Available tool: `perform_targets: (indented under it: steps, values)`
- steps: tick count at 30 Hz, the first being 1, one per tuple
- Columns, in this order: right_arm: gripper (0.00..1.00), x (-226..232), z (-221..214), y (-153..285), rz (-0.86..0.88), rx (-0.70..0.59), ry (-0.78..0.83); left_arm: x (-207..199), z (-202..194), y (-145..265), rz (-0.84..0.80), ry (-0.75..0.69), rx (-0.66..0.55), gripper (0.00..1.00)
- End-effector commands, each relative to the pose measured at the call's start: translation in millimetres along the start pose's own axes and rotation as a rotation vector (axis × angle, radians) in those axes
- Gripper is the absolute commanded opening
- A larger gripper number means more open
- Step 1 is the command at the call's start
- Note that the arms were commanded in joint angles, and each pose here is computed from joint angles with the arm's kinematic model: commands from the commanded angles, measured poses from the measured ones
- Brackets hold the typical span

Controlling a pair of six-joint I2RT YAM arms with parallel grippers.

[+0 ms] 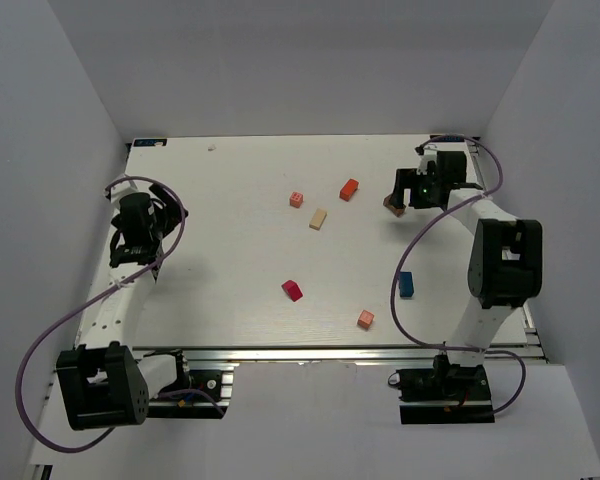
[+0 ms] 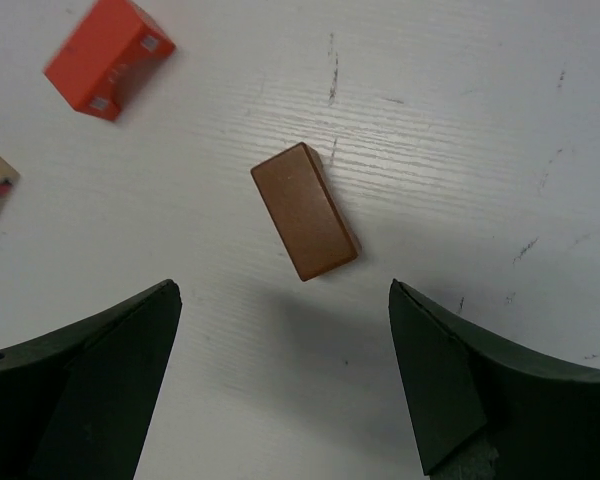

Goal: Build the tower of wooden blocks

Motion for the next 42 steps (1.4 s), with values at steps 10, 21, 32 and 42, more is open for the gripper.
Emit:
perform_targets:
  steps: [10,21,32,42]
  values:
    - [0.86,-6.2,13.8,-46.3,-0.035,0.063,0.24,-17.0,-4.8,-20.8,-0.083,-0.044,0.047,0.98]
    - [0.7,-14.9,8.4,-72.9,-0.038,0.136,0.297,-14.6,-7.7,-27.6,-0.066,-0.068,0.062,0.98]
    - [0.22,2.5,3.4,-66.2,0.111,0.168,0.465,-14.8,-10.5,-32.3,-0.067,-0.08,0.078,0.98]
    - [0.18,106.3,-11.4,-15.7,0.57,0.094,1.031,-21.5,-15.1,-27.1,-0.122,-0.123,0.119,0.98]
Point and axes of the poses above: each gripper's point midway between its finger pads, its own y axis back along the fingers, its own x axis along the line the jaws close on, z = x × y, the point moved 3 cm from there along y, back along the fingers, and after that the axes turned 13 degrees about y, right-handed, at the moved point
